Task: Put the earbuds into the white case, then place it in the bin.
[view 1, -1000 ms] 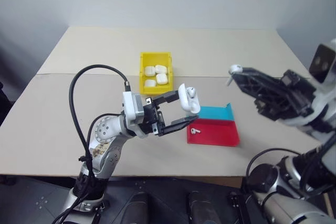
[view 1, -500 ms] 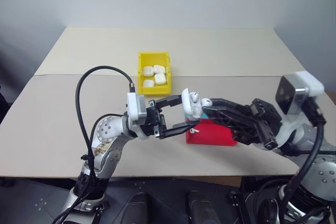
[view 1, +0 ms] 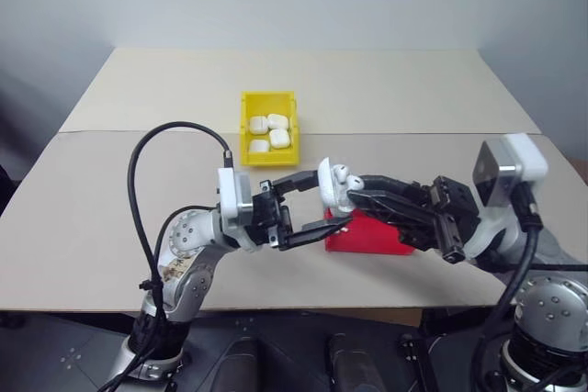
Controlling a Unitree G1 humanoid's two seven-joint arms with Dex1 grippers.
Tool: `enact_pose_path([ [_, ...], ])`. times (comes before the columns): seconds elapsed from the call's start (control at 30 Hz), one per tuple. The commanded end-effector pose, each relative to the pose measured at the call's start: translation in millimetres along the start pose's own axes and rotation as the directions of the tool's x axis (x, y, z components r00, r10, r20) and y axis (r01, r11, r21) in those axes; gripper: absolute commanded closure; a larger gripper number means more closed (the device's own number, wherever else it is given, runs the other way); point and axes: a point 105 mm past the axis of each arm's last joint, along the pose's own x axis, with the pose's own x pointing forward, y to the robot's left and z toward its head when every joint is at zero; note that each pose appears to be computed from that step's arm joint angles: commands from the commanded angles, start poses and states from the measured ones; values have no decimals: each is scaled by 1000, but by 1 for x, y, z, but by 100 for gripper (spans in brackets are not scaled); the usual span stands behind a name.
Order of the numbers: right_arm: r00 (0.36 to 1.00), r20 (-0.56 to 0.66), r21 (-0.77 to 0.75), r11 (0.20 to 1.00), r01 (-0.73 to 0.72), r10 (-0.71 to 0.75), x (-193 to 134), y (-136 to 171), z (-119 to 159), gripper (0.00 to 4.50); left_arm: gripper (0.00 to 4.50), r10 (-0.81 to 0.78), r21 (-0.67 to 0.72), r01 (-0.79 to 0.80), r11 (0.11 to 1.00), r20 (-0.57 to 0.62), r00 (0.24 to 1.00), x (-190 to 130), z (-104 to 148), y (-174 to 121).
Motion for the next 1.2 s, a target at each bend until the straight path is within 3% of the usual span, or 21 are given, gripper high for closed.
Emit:
enact_pose_path([
  [0.03,1000,15,-16,1000,-10,10,0,2,4,387,178,11,55,-14,998,48,999,6,11,1],
  [0.47,1000,-18,-11,1000,9,-10,1,-1,-4,387,178,0,45,-2,999,57,998,6,11,-1],
  [0.63,998,-51,-44,999,19,-22,3,-1,-8,220,178,2,45,-4,999,58,998,6,10,-1],
  [0.9,997,-74,-46,999,23,-26,-8,-3,-7,220,178,1,47,-3,999,41,999,3,5,-1],
  [1.03,988,-127,-103,992,76,-89,-32,-21,15,220,178,1,35,0,999,-12,1000,-1,-4,3],
  [1.2,975,-219,-157,988,-3,-32,-34,-36,44,220,178,-27,29,28,999,-38,999,7,-17,7],
])
